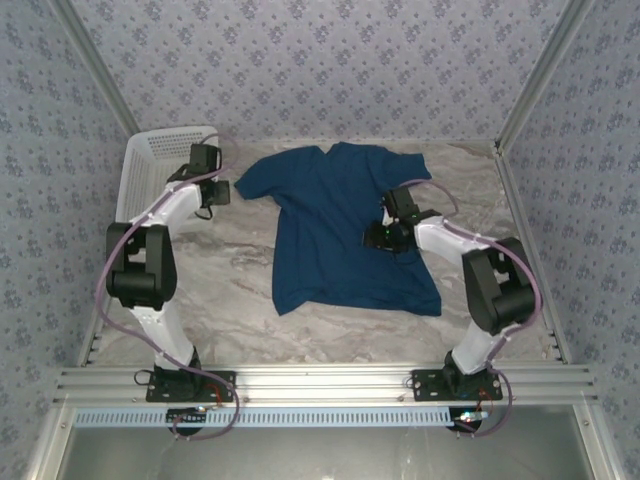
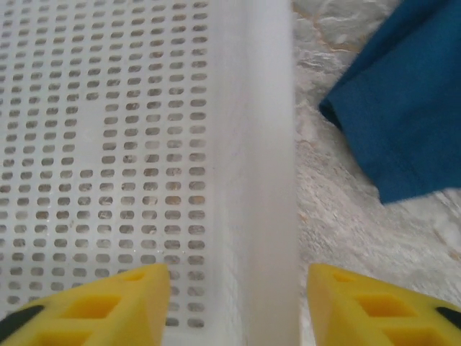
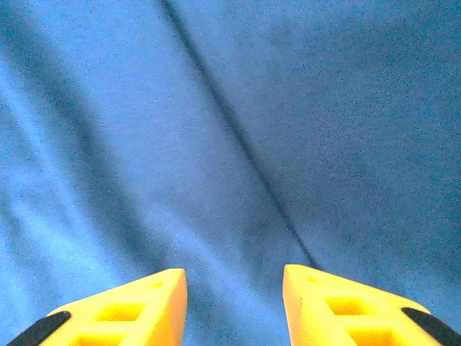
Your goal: Fold the inside-out t-shirt
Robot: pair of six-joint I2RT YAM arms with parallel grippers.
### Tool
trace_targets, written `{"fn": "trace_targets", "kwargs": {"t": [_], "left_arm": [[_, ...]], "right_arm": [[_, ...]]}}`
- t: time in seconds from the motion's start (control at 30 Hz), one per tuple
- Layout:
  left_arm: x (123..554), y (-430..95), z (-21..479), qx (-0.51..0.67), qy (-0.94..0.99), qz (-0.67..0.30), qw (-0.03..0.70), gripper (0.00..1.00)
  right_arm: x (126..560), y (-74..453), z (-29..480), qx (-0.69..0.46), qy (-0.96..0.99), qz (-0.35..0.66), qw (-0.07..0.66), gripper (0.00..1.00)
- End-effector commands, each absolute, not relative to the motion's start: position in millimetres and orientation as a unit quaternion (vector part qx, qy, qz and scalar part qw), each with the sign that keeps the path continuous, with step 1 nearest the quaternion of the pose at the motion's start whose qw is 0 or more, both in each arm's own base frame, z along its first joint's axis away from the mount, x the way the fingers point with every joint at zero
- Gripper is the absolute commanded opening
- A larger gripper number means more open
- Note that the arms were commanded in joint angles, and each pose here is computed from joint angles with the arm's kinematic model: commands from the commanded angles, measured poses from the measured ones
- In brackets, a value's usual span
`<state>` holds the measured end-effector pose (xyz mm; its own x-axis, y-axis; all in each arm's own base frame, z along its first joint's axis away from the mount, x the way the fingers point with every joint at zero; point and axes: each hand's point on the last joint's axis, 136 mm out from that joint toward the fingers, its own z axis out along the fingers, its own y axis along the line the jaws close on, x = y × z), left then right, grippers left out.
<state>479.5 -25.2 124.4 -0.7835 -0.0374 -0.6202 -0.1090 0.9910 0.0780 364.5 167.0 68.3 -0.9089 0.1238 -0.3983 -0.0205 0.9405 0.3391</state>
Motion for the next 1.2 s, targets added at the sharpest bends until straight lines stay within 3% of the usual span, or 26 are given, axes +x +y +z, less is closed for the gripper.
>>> {"fn": "trace_targets", "kwargs": {"t": [0.0, 0.17, 0.27, 0.4, 0.73, 1.17], "left_arm": [[451, -88, 187, 0.001, 0.916, -0.048, 0.399, 0.62], [352, -237, 184, 0.241, 0.86, -0.199, 0.402, 0.68], [287, -304, 160, 0.385, 0.811, -0.226, 0.377, 0.67], [241, -356, 123, 0.511, 0.764, -0.2, 0.34, 0.67], [222, -403, 63, 0.61, 0.73, -0.182, 0.248, 0.52], [220, -408, 33, 0.62, 0.74, -0.181, 0.187, 0.6]], "right_arm": [[340, 156, 85, -0.002, 0.965, 0.153, 0.214, 0.45], [320, 120, 97, 0.01, 0.971, 0.117, 0.211, 0.48], [320, 96, 109, 0.042, 0.965, 0.123, 0.229, 0.49], [321, 77, 125, 0.072, 0.955, 0.135, 0.254, 0.5], [306, 60, 124, 0.089, 0.952, 0.137, 0.257, 0.51], [302, 56, 119, 0.093, 0.952, 0.14, 0.255, 0.51]]}}
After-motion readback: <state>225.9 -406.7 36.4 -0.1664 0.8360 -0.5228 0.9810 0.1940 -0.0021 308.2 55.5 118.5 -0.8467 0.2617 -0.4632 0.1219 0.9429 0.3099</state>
